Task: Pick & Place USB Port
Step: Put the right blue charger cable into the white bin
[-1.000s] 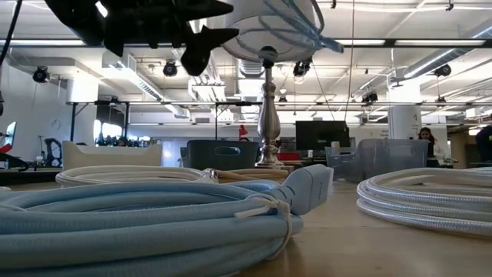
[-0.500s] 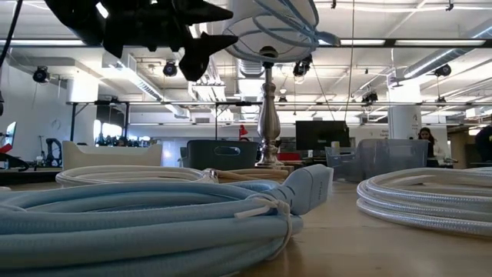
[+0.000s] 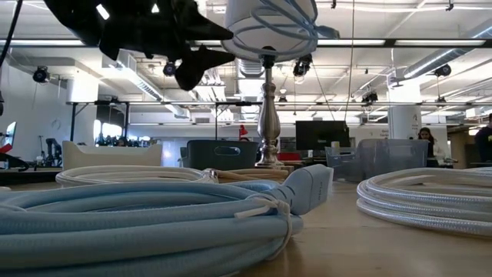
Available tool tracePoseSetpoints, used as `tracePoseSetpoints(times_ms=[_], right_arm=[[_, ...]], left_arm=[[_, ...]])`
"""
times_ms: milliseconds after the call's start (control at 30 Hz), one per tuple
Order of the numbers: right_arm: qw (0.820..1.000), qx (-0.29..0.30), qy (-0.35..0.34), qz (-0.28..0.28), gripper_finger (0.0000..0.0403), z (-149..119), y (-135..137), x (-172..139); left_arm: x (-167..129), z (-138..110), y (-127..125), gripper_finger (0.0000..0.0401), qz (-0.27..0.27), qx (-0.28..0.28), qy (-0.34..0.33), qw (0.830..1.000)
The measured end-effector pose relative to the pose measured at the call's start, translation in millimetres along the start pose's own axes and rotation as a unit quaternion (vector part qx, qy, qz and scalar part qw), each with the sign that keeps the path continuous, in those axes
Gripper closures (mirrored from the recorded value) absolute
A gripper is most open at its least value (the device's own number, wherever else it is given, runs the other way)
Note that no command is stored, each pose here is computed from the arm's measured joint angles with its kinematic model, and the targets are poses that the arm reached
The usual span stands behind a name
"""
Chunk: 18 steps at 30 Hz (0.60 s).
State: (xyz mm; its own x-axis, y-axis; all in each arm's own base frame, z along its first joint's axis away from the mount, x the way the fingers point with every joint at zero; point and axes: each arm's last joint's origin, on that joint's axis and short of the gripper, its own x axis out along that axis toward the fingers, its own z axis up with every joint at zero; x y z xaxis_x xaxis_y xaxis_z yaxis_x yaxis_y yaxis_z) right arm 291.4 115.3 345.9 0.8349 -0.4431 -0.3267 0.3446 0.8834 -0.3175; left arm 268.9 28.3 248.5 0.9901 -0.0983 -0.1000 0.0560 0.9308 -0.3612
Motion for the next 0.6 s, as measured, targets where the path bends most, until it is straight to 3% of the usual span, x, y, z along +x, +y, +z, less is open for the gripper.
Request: tracePoseSetpoints(times_ms=[367, 600], right_arm=[[1.0, 0.014, -0.002, 0.001, 0.039, -0.3, 3.1, 4.5], [1.0, 0.011, -0.015, -0.013, 0.039, -1.1, 13.9, 32.0]], left_arm=[[1.0, 18.2, -7.2, 0.0197, -0.03, 0.045, -0.059, 0.997], [2.4, 24.8, -9.9, 0.0197, -0.043, 0.049, -0.064, 0.996]])
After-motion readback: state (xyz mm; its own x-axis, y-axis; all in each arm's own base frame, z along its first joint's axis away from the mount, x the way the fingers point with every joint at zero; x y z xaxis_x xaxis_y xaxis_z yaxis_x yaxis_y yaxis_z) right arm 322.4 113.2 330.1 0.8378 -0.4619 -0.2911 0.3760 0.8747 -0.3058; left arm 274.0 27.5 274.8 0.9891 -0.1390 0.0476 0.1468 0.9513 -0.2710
